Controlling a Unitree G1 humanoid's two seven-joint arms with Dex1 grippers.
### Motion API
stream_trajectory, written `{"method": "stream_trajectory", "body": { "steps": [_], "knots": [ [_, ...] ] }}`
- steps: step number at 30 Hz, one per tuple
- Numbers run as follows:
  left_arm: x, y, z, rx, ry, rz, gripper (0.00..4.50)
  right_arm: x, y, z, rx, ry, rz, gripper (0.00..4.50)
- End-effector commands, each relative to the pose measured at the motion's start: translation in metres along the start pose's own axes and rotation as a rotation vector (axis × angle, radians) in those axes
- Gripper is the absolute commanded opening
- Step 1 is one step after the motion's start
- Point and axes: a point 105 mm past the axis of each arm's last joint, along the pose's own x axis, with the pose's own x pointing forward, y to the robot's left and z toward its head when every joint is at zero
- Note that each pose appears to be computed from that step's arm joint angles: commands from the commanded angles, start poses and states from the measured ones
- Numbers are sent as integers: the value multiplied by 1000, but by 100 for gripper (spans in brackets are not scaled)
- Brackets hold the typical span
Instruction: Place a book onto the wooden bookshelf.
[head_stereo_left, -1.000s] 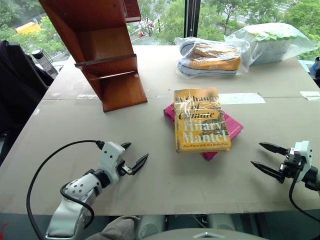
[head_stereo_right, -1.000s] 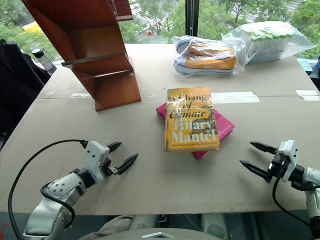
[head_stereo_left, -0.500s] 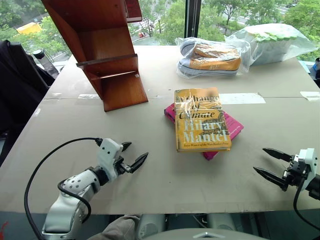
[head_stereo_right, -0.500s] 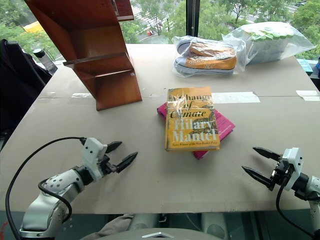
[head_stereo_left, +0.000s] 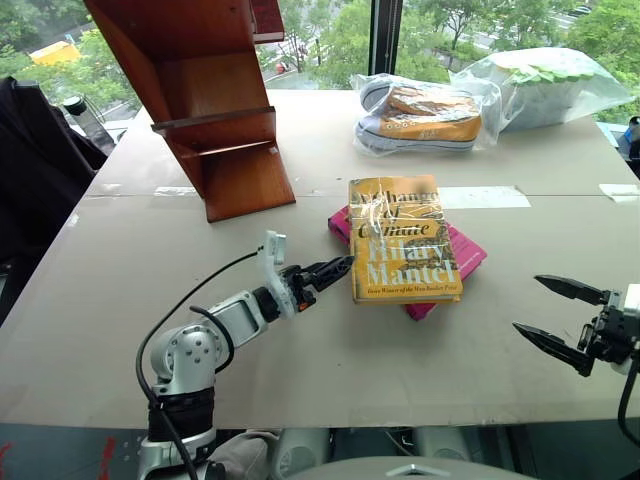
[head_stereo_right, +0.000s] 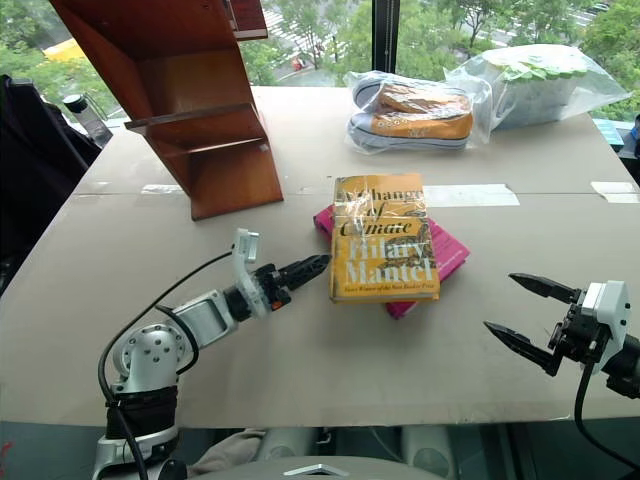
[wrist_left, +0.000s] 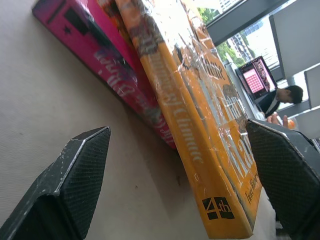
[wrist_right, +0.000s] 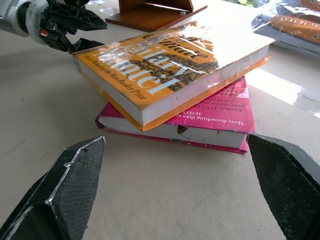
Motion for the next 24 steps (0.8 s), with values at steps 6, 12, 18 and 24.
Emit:
{"method": "stream_trajectory", "body": {
  "steps": [6,12,18,24],
  "knots": [
    [29,-23,-13,-228,135,-193,443,-2,4,29,-37,-49,-14,450],
    [29,-38,-8,-217,144,-257,185,1,3,36,-25,-69,-7,450],
    [2,-76,18,-43,73,-384,1,6,-2,43,-16,-99,12,450],
    [-2,-108,74,700,-66,-158,1,24,-17,65,27,-239,-9,450]
  ]
}}
